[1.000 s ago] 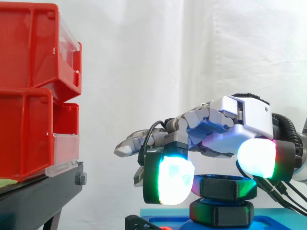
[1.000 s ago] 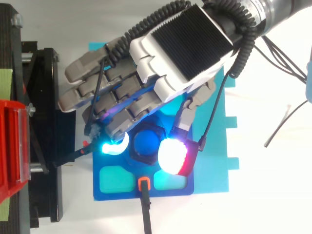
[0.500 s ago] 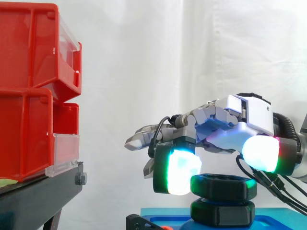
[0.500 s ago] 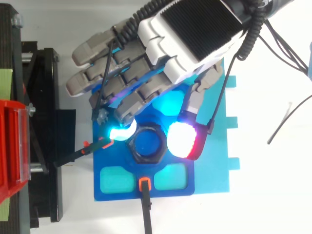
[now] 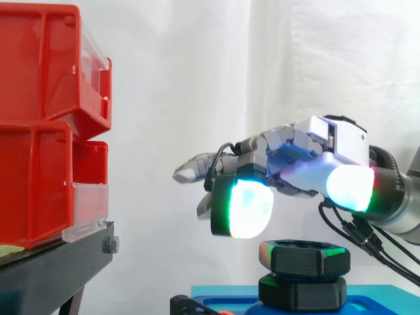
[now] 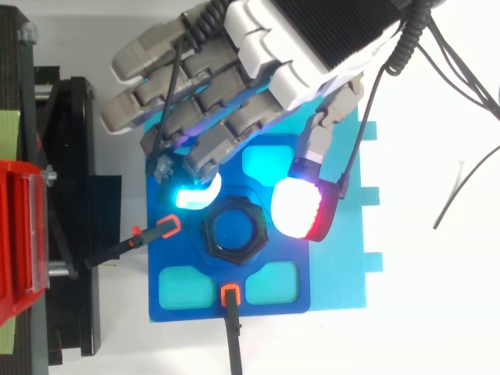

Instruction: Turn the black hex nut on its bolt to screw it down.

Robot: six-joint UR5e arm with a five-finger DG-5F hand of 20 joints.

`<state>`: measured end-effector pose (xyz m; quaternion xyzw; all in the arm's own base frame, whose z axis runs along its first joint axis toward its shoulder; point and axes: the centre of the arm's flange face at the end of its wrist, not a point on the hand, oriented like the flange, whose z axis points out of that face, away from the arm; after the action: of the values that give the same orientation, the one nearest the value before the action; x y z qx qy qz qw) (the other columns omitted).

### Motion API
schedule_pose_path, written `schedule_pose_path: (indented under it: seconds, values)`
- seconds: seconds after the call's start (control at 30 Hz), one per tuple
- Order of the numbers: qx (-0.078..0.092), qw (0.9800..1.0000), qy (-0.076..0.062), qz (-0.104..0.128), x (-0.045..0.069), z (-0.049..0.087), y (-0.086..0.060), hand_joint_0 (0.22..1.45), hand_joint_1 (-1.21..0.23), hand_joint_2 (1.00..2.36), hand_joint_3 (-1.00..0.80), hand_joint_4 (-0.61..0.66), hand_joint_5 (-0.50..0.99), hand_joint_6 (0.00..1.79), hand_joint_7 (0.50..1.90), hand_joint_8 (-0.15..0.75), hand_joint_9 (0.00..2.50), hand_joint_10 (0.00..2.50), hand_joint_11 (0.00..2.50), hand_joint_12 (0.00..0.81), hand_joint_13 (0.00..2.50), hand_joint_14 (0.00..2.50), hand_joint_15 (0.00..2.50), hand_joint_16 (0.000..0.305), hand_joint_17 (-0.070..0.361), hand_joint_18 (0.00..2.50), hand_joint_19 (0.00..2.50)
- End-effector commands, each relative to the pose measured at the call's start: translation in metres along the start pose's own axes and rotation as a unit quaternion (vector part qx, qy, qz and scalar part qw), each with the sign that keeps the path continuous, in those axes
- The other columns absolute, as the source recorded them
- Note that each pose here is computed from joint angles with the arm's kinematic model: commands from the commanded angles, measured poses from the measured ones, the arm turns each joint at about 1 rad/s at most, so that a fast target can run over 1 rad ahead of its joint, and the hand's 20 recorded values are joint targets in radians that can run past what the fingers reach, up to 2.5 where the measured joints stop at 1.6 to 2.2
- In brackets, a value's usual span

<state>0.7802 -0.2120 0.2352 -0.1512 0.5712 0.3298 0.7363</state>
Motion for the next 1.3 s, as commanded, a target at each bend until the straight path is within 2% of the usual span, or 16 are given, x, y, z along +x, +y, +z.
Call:
schedule_pose_path:
  seconds: [0.0,0.07,0.17,0.3,0.4,0.5,0.63,0.77,0.93,1.1,1.27]
  values:
    - [-0.008,0.9998,-0.016,-0.002,-0.019,0.015,-0.002,0.44,-0.36,1.00,-0.50,0.14,-0.18,0.69,0.97,0.207,0.67,0.01,0.34,0.111,0.36,0.01,0.14,0.013,0.029,0.00,0.35]
    - [-0.008,0.9998,-0.018,-0.003,-0.026,0.018,-0.003,0.44,-0.36,1.00,-0.50,0.13,-0.18,0.68,0.97,0.206,0.67,0.01,0.34,0.114,0.36,0.01,0.14,0.013,0.030,0.00,0.36]
    - [-0.009,0.9998,-0.018,-0.005,-0.025,0.021,-0.001,0.44,-0.36,1.00,-0.50,0.13,-0.18,0.68,0.98,0.206,0.67,0.01,0.34,0.114,0.36,0.01,0.14,0.013,0.030,0.00,0.36]
    - [0.000,0.9998,-0.022,-0.002,-0.024,0.026,0.001,0.44,-0.36,1.00,-0.50,0.13,-0.17,0.67,0.99,0.207,0.67,0.01,0.35,0.114,0.36,0.01,0.15,0.013,0.030,0.00,0.36]
    - [0.019,0.9996,-0.010,0.019,-0.014,0.031,0.007,0.44,-0.36,1.00,-0.50,0.13,-0.17,0.67,0.99,0.206,0.67,0.01,0.34,0.114,0.36,0.01,0.15,0.013,0.030,0.00,0.36]
    - [0.027,0.9993,0.000,0.024,-0.009,0.036,0.013,0.44,-0.36,1.00,-0.50,0.13,-0.17,0.66,1.00,0.204,0.68,0.01,0.35,0.114,0.36,0.01,0.15,0.013,0.030,0.00,0.36]
    - [0.038,0.9991,0.013,0.016,0.000,0.045,0.021,0.44,-0.36,1.00,-0.50,0.13,-0.17,0.65,1.02,0.206,0.68,0.01,0.35,0.115,0.36,0.01,0.14,0.014,0.030,0.00,0.36]
    - [0.042,0.9987,0.023,0.016,0.009,0.054,0.030,0.44,-0.36,1.00,-0.50,0.13,-0.17,0.65,1.02,0.204,0.68,0.01,0.35,0.114,0.36,0.01,0.15,0.014,0.031,0.00,0.36]
    - [0.048,0.9983,0.023,0.021,0.013,0.061,0.035,0.44,-0.36,1.00,-0.50,0.12,-0.17,0.64,1.04,0.205,0.68,0.01,0.35,0.114,0.36,0.01,0.14,0.014,0.031,0.00,0.36]
    - [0.056,0.9980,0.018,0.024,0.016,0.070,0.039,0.44,-0.36,1.00,-0.50,0.13,-0.17,0.64,1.04,0.204,0.68,0.01,0.35,0.114,0.36,0.01,0.14,0.014,0.031,0.00,0.36]
    - [0.055,0.9980,0.017,0.026,0.018,0.076,0.045,0.44,-0.36,1.00,-0.50,0.12,-0.16,0.64,1.05,0.206,0.68,0.01,0.35,0.114,0.36,0.01,0.15,0.014,0.031,0.00,0.36]
